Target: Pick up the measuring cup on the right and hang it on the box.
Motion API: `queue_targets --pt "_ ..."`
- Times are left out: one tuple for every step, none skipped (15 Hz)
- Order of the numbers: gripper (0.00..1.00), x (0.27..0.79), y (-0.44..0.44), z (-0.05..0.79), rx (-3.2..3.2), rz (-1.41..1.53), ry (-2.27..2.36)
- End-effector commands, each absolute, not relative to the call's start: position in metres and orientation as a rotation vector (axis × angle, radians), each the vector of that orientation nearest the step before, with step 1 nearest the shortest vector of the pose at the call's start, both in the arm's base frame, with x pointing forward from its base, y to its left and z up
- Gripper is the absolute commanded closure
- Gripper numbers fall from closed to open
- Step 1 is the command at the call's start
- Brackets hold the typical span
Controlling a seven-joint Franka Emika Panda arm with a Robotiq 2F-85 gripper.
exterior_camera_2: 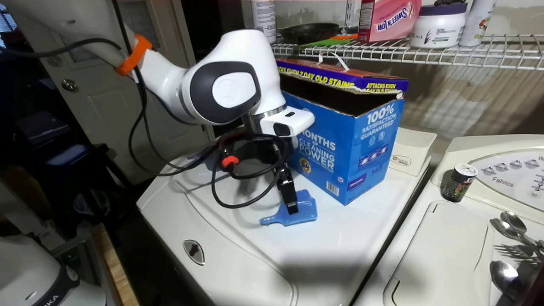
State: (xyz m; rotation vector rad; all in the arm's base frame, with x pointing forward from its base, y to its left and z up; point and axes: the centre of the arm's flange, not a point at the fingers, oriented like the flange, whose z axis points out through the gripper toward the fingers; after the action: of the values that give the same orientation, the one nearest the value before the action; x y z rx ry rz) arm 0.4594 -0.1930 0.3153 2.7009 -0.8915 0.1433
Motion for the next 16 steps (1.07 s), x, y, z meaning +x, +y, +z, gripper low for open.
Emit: queue_targets --pt "0.75 0.45 -0.212 0.33 2.664 0.236 -0.674" --pt "0.75 0.448 -0.218 0.336 2.662 0.281 -0.617" --pt "0.75 0.447 -0.224 0.34 2.65 0.318 -0.565" --pt "0.75 0.445 -0.231 0.347 2.653 0.365 -0.504" --pt "0.75 0.443 -0.235 0.352 2.658 0.406 -0.446" --pt "0.75 0.442 -0.241 0.358 2.664 0.456 -0.394" --pt "0.75 0.44 -0.246 0.363 2.671 0.503 -0.34" --pt "0.75 0.439 -0.25 0.369 2.681 0.547 -0.284" --pt "0.75 0.438 -0.255 0.374 2.69 0.591 -0.224" --pt "0.75 0.436 -0.258 0.377 2.697 0.63 -0.159" --pt "0.75 0.433 -0.262 0.382 2.696 0.666 -0.087" --pt "0.75 0.43 -0.264 0.384 2.704 0.7 -0.023" --pt "0.75 0.427 -0.263 0.385 2.707 0.719 0.044" --pt "0.75 0.425 -0.262 0.384 2.707 0.725 0.094" --pt "0.75 0.423 -0.258 0.383 2.709 0.73 0.148" --pt "0.75 0.422 -0.254 0.381 2.713 0.738 0.198"
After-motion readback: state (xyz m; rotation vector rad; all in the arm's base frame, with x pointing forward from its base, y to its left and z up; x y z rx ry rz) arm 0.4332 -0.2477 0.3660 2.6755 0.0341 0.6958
